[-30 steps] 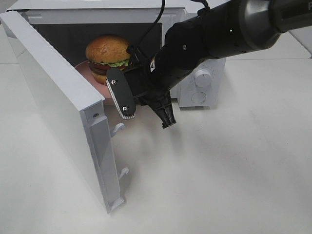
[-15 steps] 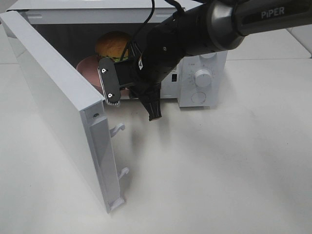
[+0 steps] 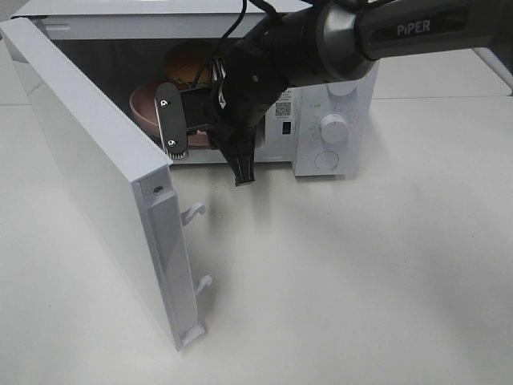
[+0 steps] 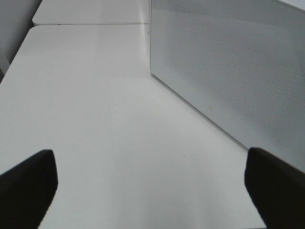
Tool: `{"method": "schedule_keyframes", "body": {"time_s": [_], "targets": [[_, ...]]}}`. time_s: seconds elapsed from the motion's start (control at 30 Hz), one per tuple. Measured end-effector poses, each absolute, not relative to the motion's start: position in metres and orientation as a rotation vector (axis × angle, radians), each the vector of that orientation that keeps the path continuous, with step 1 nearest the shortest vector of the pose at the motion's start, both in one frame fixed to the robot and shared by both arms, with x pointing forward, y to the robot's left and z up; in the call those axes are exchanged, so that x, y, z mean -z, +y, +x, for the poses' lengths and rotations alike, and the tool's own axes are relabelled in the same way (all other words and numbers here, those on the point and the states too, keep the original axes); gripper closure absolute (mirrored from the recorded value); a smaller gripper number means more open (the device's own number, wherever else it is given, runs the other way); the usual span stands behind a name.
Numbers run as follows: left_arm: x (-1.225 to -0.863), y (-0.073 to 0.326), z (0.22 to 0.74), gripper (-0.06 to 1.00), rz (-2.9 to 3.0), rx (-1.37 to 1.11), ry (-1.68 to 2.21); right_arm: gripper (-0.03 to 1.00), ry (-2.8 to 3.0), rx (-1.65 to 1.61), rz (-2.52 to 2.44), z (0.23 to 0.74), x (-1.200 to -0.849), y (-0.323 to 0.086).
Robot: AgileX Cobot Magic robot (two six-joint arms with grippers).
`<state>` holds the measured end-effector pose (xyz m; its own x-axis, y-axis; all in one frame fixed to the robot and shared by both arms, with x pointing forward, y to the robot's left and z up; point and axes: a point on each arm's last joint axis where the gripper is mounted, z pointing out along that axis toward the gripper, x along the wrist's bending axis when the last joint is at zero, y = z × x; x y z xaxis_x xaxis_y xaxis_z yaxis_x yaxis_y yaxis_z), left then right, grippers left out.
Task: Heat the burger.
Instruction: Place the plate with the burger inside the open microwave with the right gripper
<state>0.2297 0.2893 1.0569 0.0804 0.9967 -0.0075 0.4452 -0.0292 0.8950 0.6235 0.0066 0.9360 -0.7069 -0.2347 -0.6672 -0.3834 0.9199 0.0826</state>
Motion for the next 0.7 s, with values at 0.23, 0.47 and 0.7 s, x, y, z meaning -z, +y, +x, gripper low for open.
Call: {"method": "schedule_keyframes", "body": {"time_s": [0.23, 0.47, 0.7], "targets": [[-1.0569, 0.2893, 0.2297, -0.05, 1.586, -0.901, 1.470, 0.85, 2.382, -0.268, -0.448, 0.6269, -0.9310, 0.0087], [-1.0569, 0.2893, 0.2297, -0.05, 1.586, -0.901, 1.470, 0.82, 2.379, -0.284, -0.425, 0.6273, -0.9315, 0.0093], [-1.0569, 0.2893, 0.2297, -0.05, 1.586, -0.901, 1.470, 0.70, 2.374, -0.318, -0.372, 0.6286, -0.9343, 0.0108]]}}
